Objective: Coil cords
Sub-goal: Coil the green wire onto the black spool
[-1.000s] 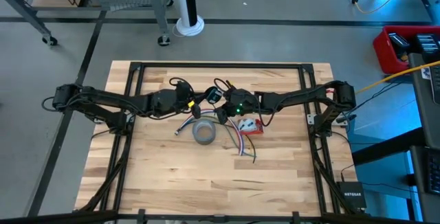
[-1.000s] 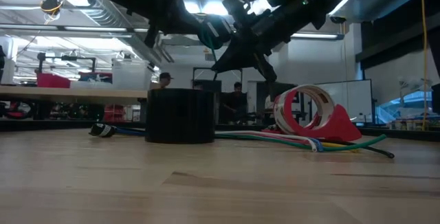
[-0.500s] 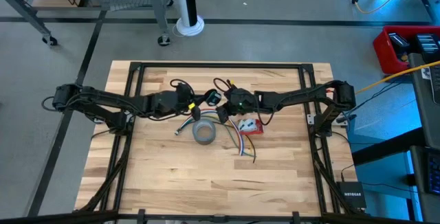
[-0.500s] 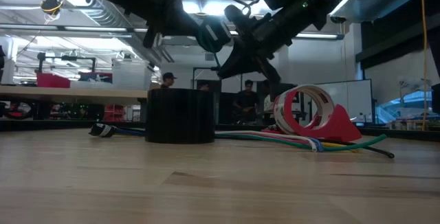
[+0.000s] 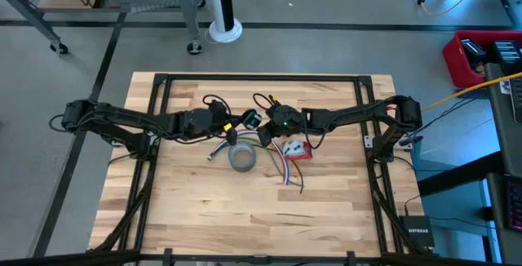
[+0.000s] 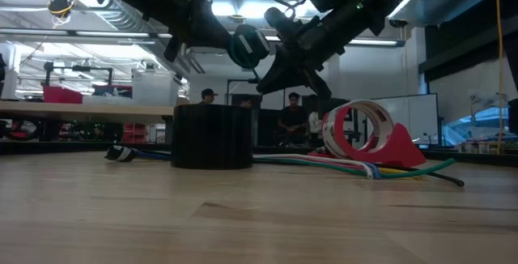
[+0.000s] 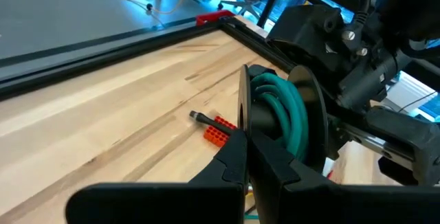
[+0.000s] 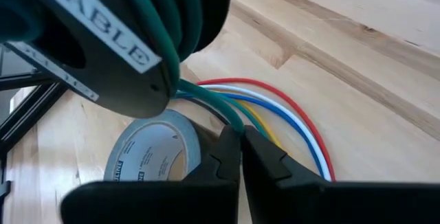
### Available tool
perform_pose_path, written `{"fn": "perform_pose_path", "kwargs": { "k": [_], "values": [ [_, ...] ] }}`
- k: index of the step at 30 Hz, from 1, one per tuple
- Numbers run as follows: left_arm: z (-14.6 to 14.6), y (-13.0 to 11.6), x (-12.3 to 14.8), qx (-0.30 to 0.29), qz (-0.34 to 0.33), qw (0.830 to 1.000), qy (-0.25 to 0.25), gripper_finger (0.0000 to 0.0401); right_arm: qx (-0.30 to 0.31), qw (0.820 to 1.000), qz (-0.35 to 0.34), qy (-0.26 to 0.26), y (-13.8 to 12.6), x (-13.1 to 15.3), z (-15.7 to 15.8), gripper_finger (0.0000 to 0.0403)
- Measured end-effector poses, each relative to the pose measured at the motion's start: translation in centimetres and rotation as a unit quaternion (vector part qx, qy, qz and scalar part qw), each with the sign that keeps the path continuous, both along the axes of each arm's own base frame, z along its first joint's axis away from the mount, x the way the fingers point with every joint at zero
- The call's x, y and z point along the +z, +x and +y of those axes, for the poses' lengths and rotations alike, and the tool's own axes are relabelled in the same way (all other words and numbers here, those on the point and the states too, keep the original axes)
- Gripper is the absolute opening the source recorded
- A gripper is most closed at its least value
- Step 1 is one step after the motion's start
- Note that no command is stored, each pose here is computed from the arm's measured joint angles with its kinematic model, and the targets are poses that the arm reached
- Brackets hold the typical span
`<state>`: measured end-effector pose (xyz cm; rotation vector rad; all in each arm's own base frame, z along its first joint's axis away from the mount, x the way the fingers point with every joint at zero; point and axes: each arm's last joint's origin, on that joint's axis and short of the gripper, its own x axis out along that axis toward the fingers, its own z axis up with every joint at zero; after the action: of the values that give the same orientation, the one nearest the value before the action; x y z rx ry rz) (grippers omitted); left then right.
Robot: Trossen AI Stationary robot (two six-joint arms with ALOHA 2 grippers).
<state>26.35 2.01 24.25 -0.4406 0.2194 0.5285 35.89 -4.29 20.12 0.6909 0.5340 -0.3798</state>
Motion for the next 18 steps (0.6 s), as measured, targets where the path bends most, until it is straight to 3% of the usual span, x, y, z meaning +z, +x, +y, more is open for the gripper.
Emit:
{"fn": "perform_pose_path", "kwargs": {
  "k": [18],
  "values": [
    [-0.34,-0.35,-0.96,-0.012,0.029,0.997,-0.068,0.0000,-0.014,1.000,0.001,-0.011,-0.02,0.00,-0.08,0.0008]
  ]
}}
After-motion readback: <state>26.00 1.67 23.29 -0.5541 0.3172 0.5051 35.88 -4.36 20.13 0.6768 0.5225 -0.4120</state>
